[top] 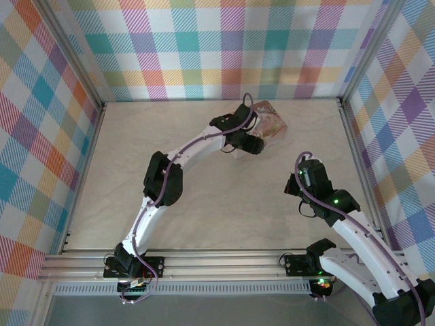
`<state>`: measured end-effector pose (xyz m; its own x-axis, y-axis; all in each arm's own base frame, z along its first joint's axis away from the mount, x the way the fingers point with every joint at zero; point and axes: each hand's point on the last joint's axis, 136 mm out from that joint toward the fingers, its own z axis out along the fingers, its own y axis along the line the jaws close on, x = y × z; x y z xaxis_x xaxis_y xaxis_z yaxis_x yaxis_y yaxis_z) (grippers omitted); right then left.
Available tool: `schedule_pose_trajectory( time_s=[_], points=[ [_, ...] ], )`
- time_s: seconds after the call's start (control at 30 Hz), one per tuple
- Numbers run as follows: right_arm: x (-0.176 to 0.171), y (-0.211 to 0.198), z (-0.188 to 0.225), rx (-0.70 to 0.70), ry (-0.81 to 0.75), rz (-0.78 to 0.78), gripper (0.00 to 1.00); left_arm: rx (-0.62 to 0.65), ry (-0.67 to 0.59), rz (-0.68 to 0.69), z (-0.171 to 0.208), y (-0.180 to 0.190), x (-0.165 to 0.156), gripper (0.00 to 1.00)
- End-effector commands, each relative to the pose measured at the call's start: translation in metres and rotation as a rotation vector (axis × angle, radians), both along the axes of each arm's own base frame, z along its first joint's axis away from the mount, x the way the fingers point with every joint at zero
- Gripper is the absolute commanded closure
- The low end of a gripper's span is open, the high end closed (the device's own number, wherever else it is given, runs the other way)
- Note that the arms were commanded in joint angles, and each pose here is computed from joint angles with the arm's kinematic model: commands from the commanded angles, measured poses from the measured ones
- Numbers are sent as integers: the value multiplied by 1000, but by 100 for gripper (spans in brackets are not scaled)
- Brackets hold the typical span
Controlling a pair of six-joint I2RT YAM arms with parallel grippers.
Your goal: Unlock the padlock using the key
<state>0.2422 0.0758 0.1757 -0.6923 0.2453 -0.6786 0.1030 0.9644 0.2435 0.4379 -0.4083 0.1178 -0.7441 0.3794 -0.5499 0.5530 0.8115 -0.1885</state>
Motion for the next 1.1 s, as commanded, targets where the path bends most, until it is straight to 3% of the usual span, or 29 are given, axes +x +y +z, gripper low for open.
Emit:
schedule_pose_trajectory(
  time_s=[0.0,0.33,0.67,0.83,1.07],
  points=[
    [5,2,10,18,-25,3,100,108,70,-5,-27,21,-23,30],
    [9,10,6,26,-13,34,100,110,76,39,-19,59,-60,30],
    [16,39,2,108,-27,153,100,141,68,126,-14,123,-108,28],
    [20,53,-4,135,6,204,100,127,93,196,-19,151,-107,27],
    [21,77,-5,206,23,307,100,87,88,232,-13,164,-78,26]
  ],
)
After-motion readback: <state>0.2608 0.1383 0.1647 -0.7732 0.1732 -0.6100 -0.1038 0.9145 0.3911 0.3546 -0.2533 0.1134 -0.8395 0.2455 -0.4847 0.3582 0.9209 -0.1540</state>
